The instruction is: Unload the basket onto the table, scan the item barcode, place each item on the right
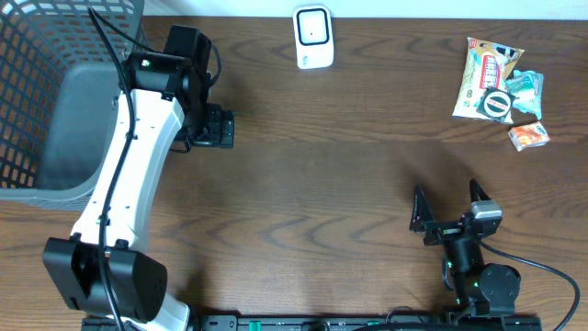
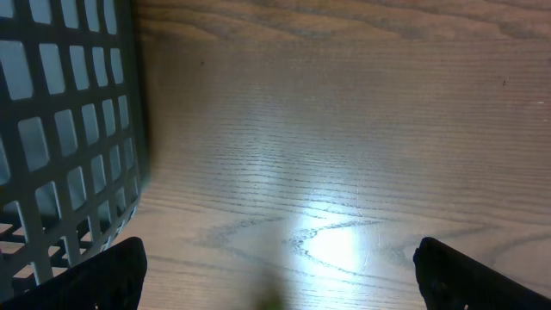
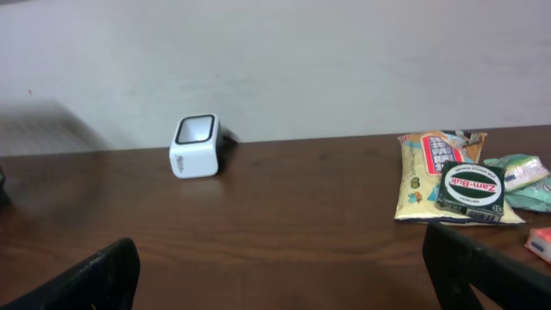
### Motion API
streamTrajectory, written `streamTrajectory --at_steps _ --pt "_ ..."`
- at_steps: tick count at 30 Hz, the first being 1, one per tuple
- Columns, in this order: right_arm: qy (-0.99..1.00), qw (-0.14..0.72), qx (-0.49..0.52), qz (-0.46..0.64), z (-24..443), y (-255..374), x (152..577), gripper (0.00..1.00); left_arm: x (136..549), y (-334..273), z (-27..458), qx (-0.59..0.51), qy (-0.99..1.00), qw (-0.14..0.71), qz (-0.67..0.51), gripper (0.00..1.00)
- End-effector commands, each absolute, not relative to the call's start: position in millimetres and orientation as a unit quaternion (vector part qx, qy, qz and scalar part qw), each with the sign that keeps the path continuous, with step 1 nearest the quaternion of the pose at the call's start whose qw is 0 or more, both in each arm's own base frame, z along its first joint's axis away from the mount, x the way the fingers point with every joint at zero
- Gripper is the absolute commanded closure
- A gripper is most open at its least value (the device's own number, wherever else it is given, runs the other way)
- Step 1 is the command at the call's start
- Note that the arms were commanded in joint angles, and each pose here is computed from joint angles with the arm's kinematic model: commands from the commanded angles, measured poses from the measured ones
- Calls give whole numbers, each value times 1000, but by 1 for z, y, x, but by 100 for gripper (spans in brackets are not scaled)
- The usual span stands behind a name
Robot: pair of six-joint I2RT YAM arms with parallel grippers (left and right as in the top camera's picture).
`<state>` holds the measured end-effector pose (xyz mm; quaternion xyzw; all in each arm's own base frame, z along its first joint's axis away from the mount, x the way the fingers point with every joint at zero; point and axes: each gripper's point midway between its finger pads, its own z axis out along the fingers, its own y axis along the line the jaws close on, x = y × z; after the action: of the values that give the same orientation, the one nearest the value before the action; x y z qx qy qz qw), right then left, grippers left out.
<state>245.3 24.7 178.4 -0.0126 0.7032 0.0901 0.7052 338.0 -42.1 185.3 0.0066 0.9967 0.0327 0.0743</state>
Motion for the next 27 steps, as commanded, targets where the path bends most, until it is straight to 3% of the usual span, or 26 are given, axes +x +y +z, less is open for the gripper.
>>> streamTrajectory --at_steps 1,27 --pt "707 701 -16 91 175 26 245 1 338 -38 184 0 997 72 41 2" --pt "733 677 -17 53 156 19 245 1 338 -38 184 0 997 72 41 2"
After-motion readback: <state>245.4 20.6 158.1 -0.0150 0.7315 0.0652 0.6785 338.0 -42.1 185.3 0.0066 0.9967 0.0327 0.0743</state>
